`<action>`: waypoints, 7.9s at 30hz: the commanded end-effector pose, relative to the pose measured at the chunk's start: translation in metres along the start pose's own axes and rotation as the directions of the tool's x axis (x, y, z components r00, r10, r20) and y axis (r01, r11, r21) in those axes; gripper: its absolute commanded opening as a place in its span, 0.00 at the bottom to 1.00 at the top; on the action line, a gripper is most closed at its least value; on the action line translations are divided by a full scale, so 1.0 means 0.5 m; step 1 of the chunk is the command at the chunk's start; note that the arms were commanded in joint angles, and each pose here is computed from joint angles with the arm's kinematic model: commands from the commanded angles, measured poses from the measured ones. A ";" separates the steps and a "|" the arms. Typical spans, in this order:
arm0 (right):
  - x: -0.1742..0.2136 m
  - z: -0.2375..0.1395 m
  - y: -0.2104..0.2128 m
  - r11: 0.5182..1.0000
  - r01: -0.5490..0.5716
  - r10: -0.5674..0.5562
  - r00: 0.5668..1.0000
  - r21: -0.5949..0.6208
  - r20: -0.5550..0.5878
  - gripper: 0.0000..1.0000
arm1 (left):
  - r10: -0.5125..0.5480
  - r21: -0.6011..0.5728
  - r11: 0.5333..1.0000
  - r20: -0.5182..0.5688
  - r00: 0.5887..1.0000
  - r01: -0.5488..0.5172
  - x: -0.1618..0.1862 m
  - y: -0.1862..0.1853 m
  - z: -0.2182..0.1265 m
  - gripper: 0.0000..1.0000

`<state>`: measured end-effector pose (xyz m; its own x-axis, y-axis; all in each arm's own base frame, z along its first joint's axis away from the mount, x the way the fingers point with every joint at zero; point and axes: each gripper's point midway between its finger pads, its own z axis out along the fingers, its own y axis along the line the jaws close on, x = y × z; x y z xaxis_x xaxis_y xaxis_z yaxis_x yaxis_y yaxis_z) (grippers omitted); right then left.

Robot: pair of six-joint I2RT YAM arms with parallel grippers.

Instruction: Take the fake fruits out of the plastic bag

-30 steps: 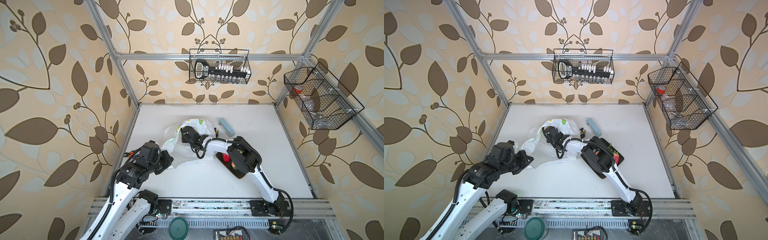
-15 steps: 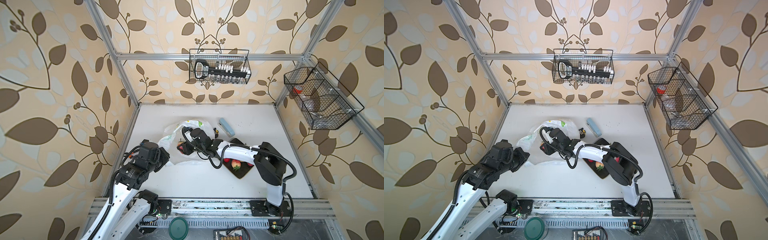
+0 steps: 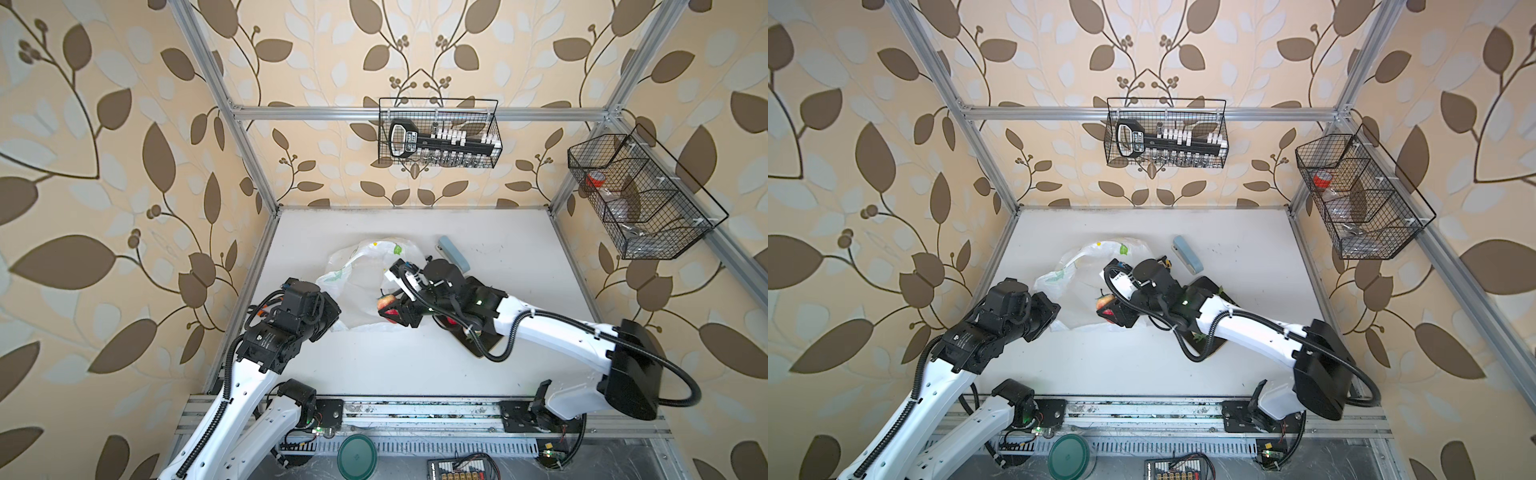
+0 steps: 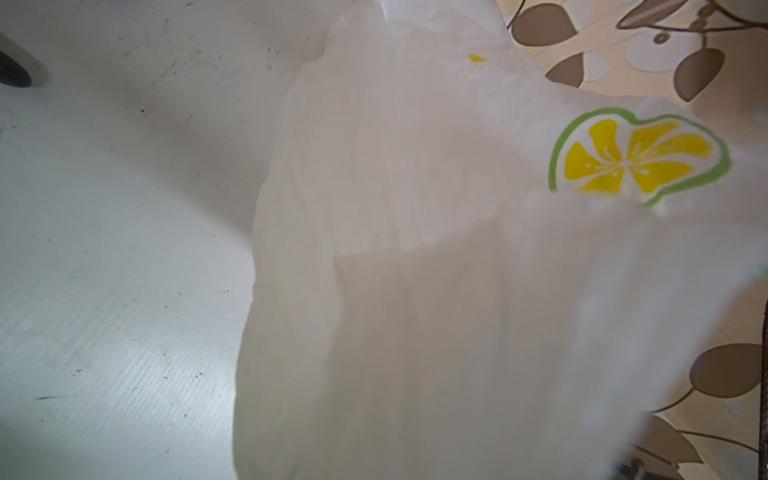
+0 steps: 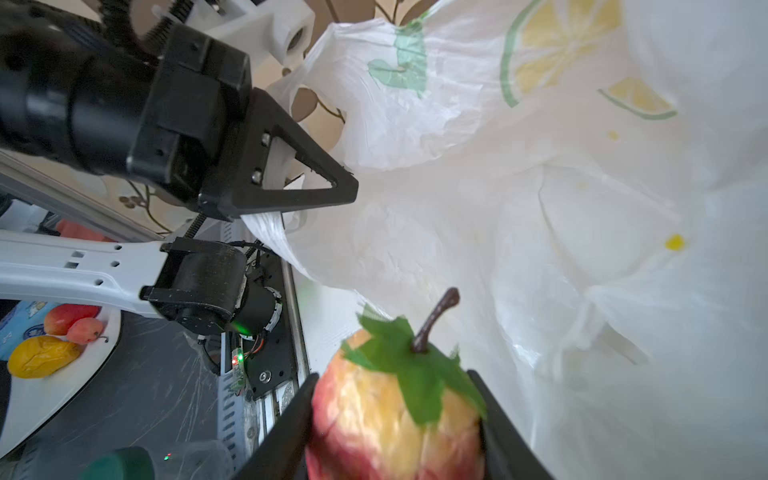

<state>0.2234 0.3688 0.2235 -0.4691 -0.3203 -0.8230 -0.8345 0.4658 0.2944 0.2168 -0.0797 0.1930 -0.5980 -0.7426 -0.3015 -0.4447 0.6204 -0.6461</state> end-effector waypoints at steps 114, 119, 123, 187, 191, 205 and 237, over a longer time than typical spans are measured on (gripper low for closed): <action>0.042 0.244 -0.480 0.395 0.091 0.065 0.990 0.914 -0.127 0.80 | 0.060 0.045 0.997 -0.015 0.998 -0.059 0.016 0.001 -0.033 0.00; 0.057 0.258 -0.518 0.420 0.026 0.131 0.987 0.907 -0.089 0.87 | 0.067 0.039 0.997 -0.013 0.998 -0.067 0.019 0.009 -0.040 0.00; 0.061 0.290 -0.540 0.494 -0.041 0.188 0.980 0.868 -0.060 0.90 | 0.067 0.036 0.997 -0.020 0.998 -0.067 0.023 0.015 -0.041 0.00; 0.076 -0.083 -0.078 0.957 -0.123 0.140 0.989 0.263 -0.048 0.48 | -0.040 -0.069 0.996 0.167 0.985 0.053 -0.067 -0.002 -0.011 0.00; 0.177 -0.184 -0.193 0.756 -0.280 0.333 0.943 0.591 0.021 0.47 | -0.041 -0.069 0.996 0.154 0.987 0.052 -0.061 0.002 -0.006 0.00; 0.309 -0.256 -0.348 0.413 -0.327 0.501 0.861 0.850 0.088 0.56 | 0.017 -0.060 0.998 0.019 1.000 -0.016 -0.008 0.014 0.014 0.00; 0.155 -0.282 -0.395 0.530 -0.479 0.482 0.849 0.700 0.216 0.83 | 0.122 0.076 0.991 -0.149 0.981 -0.112 0.054 -0.059 0.128 0.02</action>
<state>0.3046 0.1299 0.1630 -0.7354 0.1551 -0.6596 0.0299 0.9799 0.1970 0.2424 -0.1159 0.1447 -0.7177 -0.6562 -0.2331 -0.4191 0.6744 -0.6079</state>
